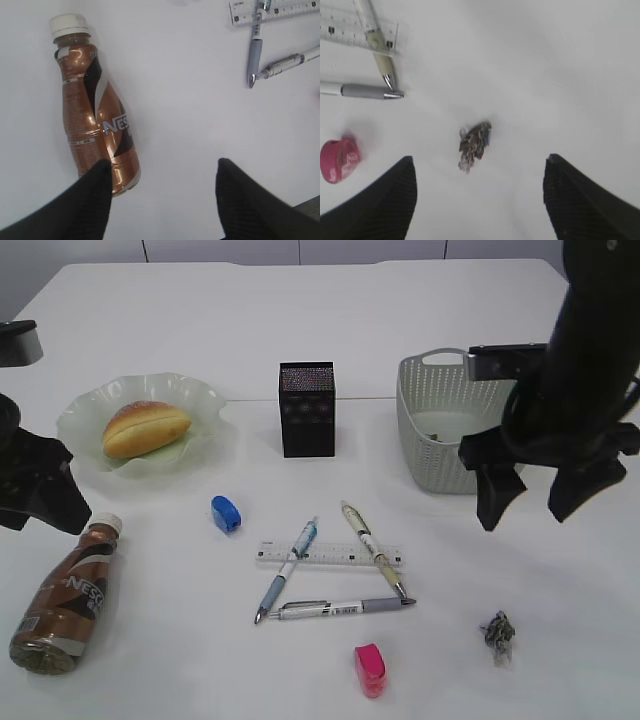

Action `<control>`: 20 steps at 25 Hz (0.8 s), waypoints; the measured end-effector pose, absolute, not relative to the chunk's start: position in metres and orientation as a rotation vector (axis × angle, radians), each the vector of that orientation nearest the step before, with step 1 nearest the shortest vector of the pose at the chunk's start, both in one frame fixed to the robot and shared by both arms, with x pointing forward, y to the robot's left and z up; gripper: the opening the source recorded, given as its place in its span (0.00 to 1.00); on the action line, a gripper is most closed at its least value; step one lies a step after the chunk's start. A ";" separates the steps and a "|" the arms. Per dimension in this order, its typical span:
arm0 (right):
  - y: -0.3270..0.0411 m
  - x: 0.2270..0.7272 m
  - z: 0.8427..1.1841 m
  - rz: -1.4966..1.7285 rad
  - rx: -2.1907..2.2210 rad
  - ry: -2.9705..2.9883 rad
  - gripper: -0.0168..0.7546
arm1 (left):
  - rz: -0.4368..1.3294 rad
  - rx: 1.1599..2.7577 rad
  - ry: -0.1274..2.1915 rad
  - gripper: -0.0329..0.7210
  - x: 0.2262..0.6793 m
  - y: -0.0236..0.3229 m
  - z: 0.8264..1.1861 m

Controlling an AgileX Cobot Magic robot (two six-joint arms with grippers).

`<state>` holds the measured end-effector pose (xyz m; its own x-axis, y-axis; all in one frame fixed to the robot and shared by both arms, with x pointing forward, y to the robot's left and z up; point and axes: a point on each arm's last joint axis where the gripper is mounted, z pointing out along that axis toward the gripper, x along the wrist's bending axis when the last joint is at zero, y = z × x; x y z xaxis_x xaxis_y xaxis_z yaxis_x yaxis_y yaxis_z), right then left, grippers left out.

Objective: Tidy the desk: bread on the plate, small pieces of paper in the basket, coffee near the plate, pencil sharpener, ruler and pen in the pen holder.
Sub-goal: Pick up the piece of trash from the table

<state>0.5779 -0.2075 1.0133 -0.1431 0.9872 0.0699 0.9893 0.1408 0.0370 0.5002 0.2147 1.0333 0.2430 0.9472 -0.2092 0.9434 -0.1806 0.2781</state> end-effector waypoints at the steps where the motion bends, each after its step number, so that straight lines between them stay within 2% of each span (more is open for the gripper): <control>1: -0.210 0.568 1.014 -0.116 -2.039 -2.351 0.77 | 0.015 2.175 1.742 0.68 0.500 0.215 1.033; 5: -0.217 0.540 1.010 -0.137 -2.051 -2.345 0.77 | 0.017 2.173 1.741 0.68 0.500 0.215 1.033; 12: -0.209 0.512 0.969 -0.132 -2.190 -2.193 0.77 | 0.019 2.166 1.740 0.68 0.501 0.214 1.033; 20: -0.193 0.509 0.948 -0.280 -2.485 -1.907 0.77 | 0.015 2.156 1.740 0.68 0.501 0.214 1.034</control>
<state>0.5088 -0.1930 0.9477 0.2489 0.9585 0.1389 0.9580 -0.2647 0.1101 0.5011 0.2137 1.0337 0.2382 0.9461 -0.2194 0.9422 -0.1702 0.2887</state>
